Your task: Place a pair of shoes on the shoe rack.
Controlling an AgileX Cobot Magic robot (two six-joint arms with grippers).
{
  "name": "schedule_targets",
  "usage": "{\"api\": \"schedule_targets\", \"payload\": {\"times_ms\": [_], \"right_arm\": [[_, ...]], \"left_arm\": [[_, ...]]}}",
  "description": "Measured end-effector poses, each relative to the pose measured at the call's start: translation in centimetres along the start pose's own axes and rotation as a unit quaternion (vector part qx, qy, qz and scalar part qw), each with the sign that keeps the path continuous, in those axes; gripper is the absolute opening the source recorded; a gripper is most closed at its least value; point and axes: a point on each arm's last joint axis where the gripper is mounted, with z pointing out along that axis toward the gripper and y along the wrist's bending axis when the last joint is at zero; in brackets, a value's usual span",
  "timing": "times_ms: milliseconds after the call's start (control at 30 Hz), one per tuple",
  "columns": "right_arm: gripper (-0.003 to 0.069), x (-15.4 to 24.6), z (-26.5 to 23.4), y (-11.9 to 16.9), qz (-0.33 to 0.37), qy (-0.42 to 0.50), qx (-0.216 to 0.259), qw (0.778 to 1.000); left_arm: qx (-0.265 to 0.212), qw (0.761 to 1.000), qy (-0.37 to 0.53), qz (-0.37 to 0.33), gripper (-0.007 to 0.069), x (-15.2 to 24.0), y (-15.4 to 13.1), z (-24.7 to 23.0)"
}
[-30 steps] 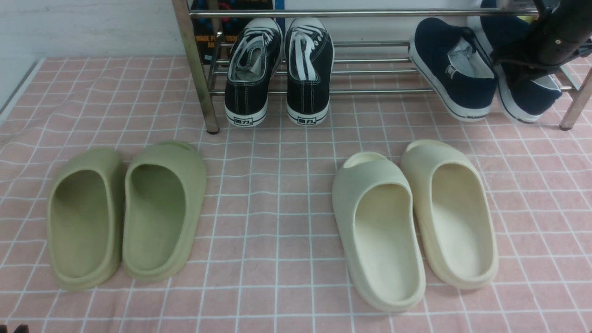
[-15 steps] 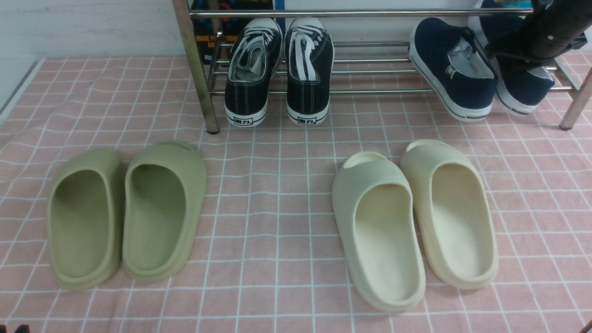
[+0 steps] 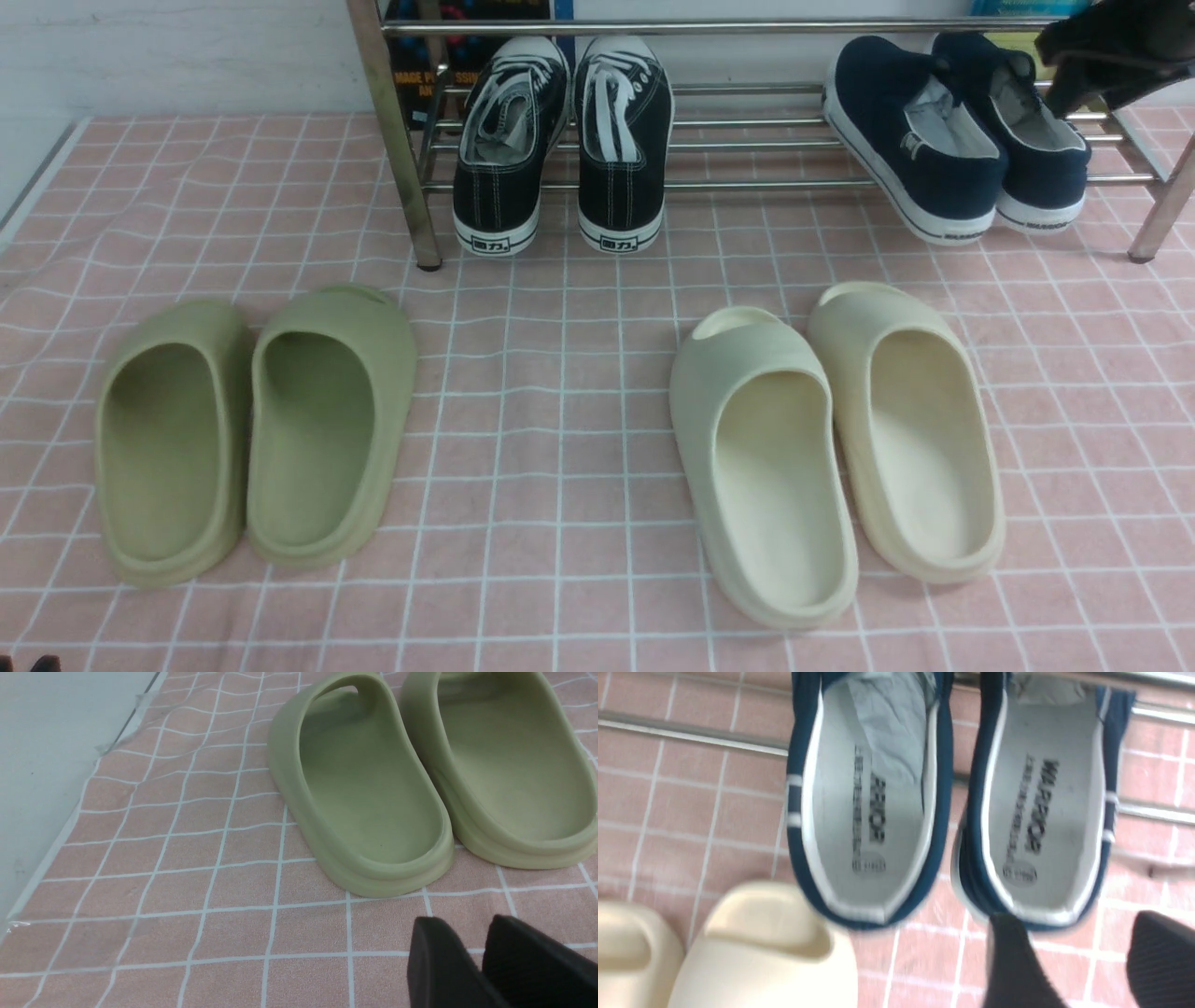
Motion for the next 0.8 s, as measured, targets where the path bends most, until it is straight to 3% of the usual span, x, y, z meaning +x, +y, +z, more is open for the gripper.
{"api": "schedule_targets", "payload": {"times_ms": [33,200,267,467,600,800], "right_arm": [[0.0291,0.2,-0.3,0.0,0.000,0.002,0.001,1.000],[0.0042,4.8,-6.2,1.2,0.001,0.029,0.002,1.000],[-0.0006,6.6,-8.4,1.8,0.005,0.028,-0.005,1.000],[-0.0018,12.5,-15.5,4.0,0.014,-0.020,-0.033,0.999],[-0.0018,19.2,-21.7,6.1,0.016,-0.102,-0.054,0.993],[-0.0015,28.4,-25.2,7.6,0.030,-0.211,-0.043,0.976]], "left_arm": [[0.000,1.000,0.000,0.000,0.0185,0.0,0.0,0.0],[0.000,1.000,0.000,0.000,0.0193,0.0,0.0,0.0],[0.000,1.000,0.000,0.000,0.0195,0.0,0.0,0.0],[-0.001,1.000,0.000,0.004,0.0199,0.0,0.0,0.0],[-0.002,1.000,0.000,0.005,0.0199,0.0,0.0,0.0],[-0.002,1.000,0.000,0.005,0.0199,0.0,0.0,0.0]]}}
